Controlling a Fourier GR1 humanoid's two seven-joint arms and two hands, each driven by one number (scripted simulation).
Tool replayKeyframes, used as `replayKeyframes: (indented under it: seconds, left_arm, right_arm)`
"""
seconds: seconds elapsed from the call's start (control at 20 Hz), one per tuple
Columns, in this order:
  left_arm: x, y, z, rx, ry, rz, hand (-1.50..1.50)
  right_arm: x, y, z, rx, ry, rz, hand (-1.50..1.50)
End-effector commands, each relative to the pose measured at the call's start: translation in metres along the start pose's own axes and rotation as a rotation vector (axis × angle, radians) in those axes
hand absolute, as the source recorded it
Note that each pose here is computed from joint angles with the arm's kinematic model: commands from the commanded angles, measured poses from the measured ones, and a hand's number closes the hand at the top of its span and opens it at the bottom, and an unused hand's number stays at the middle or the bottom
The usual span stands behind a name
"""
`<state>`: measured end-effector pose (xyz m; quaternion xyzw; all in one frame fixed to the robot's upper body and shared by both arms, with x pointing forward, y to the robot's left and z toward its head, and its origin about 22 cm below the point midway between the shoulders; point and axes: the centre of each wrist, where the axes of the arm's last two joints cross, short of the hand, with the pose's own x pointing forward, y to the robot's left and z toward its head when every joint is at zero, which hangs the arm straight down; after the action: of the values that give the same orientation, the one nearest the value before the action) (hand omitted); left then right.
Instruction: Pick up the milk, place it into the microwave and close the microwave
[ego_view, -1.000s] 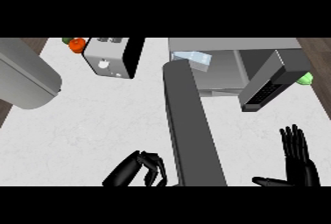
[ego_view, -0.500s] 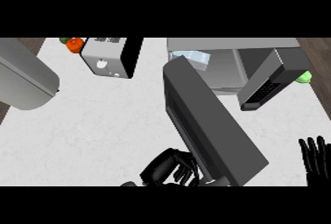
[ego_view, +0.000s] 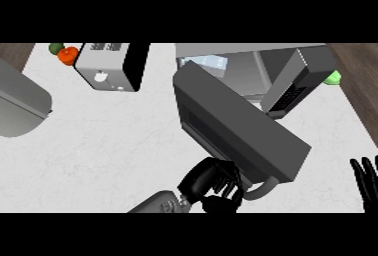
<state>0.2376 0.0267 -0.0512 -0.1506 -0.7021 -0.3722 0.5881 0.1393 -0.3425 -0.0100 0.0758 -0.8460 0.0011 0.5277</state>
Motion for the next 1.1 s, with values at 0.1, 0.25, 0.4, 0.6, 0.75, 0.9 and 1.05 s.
replayKeyframes:
  seconds: [0.1,0.25,0.4,0.6,0.75,0.9,1.05]
  left_arm:
    - [0.024,0.012,-0.030,0.080,-0.016,-0.023,1.50]
    - [0.034,0.022,-0.034,0.223,-0.084,0.093,1.50]
    - [0.045,0.034,-0.043,0.307,-0.165,0.114,-1.50]
    - [0.050,0.043,-0.054,0.353,-0.183,0.112,-1.50]
    - [0.053,0.049,-0.060,0.381,-0.204,0.108,-1.50]
    - [0.057,0.053,-0.066,0.405,-0.206,0.110,-1.50]
    - [0.060,0.058,-0.073,0.421,-0.225,0.099,-1.50]
  right_arm:
    - [0.012,0.001,-0.019,0.083,-0.021,-0.015,-1.50]
    - [0.016,0.006,-0.024,0.109,-0.040,-0.021,-1.50]
    - [0.026,-0.002,-0.033,0.114,-0.068,0.024,-1.50]
    - [0.027,0.001,-0.036,0.129,-0.082,-0.038,-1.50]
    - [0.029,0.003,-0.040,0.135,-0.098,-0.066,-1.50]
    - [0.034,0.000,-0.051,0.171,-0.111,-0.061,-1.50]
    - [0.037,-0.001,-0.057,0.186,-0.123,-0.077,-1.50]
